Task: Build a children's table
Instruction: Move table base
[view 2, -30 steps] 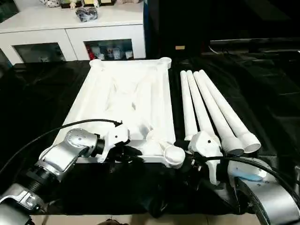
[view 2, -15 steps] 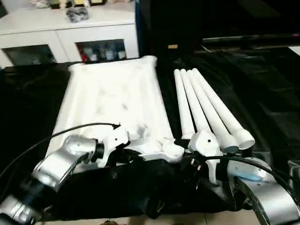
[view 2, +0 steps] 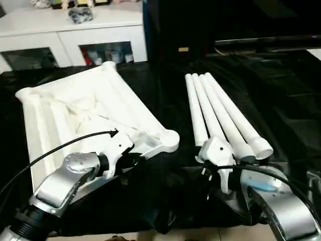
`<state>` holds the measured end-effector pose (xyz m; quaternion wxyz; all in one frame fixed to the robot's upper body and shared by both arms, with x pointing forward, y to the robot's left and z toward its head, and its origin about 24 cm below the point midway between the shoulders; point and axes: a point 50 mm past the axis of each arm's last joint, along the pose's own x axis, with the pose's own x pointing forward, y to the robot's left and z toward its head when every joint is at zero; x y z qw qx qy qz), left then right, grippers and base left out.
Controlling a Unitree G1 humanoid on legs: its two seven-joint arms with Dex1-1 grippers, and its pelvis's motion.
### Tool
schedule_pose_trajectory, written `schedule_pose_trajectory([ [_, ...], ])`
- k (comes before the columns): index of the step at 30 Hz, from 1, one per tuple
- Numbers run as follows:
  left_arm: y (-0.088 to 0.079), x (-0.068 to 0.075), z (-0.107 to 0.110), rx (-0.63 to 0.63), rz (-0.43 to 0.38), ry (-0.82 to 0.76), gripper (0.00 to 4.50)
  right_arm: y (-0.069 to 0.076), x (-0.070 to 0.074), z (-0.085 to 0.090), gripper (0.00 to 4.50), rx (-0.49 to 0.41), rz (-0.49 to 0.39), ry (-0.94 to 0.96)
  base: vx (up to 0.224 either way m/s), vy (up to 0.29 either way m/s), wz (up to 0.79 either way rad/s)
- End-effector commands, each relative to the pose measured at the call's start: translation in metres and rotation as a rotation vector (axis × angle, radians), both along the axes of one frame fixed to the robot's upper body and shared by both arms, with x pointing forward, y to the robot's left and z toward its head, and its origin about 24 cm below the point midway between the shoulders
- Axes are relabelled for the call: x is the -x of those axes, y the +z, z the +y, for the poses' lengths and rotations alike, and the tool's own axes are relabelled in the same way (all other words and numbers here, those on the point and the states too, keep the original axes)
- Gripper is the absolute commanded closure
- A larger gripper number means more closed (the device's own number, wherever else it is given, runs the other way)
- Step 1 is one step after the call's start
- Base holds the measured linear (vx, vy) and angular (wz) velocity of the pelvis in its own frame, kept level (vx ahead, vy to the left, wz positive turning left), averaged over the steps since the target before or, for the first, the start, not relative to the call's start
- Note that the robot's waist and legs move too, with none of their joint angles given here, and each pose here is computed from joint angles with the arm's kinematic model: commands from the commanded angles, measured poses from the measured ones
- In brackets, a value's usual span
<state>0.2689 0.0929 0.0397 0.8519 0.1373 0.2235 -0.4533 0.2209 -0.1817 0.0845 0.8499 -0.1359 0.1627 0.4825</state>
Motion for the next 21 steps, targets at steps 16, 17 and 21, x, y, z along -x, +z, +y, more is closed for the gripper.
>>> schedule_pose_trajectory([
  [16,-0.011,-0.008,0.012,-0.148,-0.188,-0.215,4.46,-0.002,0.002,0.005,0.00,-0.003,-0.009,0.005,0.000,0.000,0.00],
  [17,-0.013,-0.010,0.016,-0.163,-0.194,-0.199,4.46,-0.002,0.002,0.006,0.00,-0.008,-0.008,0.006,0.000,0.000,0.00],
  [21,-0.009,-0.010,0.022,-0.106,-0.166,-0.186,3.87,0.000,0.002,0.007,0.00,-0.023,-0.004,0.008,0.000,0.000,0.00],
])
